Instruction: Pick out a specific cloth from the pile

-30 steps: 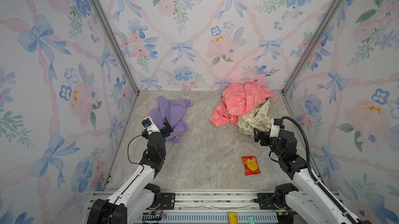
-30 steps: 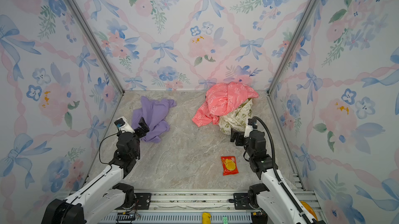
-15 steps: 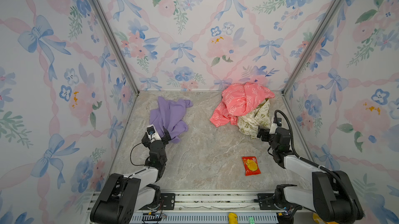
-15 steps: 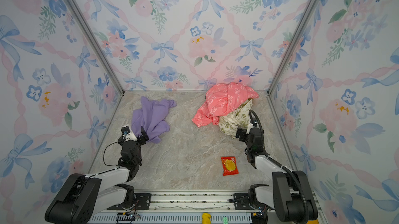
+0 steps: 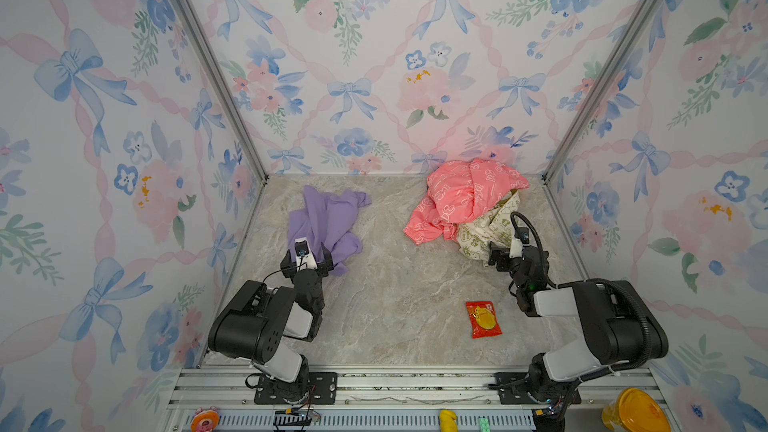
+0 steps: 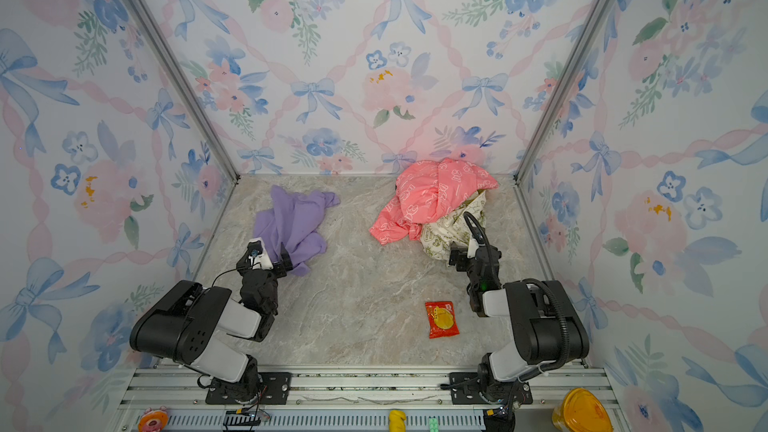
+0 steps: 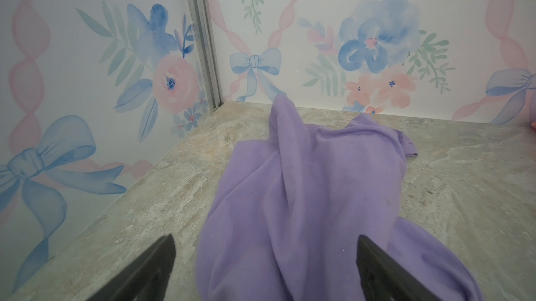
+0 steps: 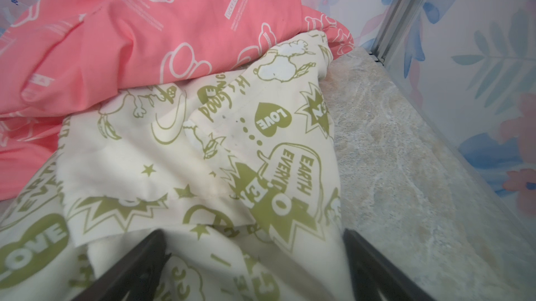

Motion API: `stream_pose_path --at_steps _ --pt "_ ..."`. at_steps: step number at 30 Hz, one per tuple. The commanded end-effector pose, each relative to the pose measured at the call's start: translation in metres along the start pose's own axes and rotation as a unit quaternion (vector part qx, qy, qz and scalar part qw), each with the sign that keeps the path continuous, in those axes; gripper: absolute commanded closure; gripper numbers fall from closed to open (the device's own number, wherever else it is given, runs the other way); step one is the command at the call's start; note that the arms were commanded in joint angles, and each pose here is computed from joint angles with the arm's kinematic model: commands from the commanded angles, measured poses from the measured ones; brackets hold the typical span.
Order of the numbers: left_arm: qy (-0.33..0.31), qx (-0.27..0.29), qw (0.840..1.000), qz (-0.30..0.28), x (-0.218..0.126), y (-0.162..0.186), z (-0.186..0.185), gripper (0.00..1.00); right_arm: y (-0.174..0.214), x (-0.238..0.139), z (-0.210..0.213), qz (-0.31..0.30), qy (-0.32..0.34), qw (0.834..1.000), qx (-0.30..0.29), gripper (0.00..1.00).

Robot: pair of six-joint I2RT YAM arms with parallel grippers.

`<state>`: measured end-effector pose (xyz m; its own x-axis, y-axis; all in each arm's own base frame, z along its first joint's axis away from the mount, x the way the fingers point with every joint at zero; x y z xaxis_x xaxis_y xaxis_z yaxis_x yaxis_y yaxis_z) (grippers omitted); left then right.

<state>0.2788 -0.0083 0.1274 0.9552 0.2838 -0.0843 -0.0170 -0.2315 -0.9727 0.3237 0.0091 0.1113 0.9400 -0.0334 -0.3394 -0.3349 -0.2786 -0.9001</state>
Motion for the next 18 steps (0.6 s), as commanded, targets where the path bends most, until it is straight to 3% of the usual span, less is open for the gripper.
stream_pose_path --at_steps 1,18 --pt "0.013 -0.002 1.000 -0.021 0.0062 -0.0101 -0.0053 0.02 -0.0105 0.0060 -0.0056 -0.002 0.013 1.000 -0.001 0.03" --pt "0.026 -0.007 1.000 -0.006 0.0119 -0.0089 -0.0043 0.02 -0.0105 0.0060 -0.0052 -0.001 0.019 1.000 -0.003 0.03"
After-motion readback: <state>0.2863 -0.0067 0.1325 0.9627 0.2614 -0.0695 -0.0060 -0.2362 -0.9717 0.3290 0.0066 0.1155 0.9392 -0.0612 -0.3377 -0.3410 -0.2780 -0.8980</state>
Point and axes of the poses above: each gripper's point midway between its finger pads, its own x axis out along the fingers, its own z axis along the line the jaws close on, y = z × x, the point moved 7 cm from there along -x, back along the fingers, and after that the axes turned 15 degrees about -x, right-handed, at the moved point
